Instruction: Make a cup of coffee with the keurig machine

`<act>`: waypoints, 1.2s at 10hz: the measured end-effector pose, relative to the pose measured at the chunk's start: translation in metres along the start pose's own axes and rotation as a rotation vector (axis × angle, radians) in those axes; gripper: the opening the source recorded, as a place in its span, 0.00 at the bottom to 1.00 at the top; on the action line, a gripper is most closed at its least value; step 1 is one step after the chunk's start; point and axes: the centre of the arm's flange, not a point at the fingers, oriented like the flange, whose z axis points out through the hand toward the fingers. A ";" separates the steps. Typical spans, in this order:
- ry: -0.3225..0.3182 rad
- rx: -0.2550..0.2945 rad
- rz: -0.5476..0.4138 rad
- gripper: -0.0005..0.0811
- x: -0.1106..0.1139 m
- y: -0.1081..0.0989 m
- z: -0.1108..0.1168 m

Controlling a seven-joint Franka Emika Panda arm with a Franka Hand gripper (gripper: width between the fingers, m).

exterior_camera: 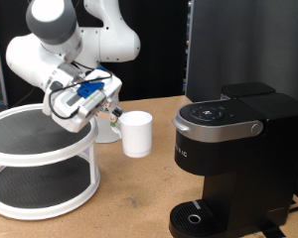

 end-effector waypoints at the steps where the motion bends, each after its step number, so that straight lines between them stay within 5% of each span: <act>1: 0.000 -0.005 0.001 0.09 -0.003 0.003 0.008; 12: -0.035 -0.085 0.026 0.09 -0.020 0.036 0.072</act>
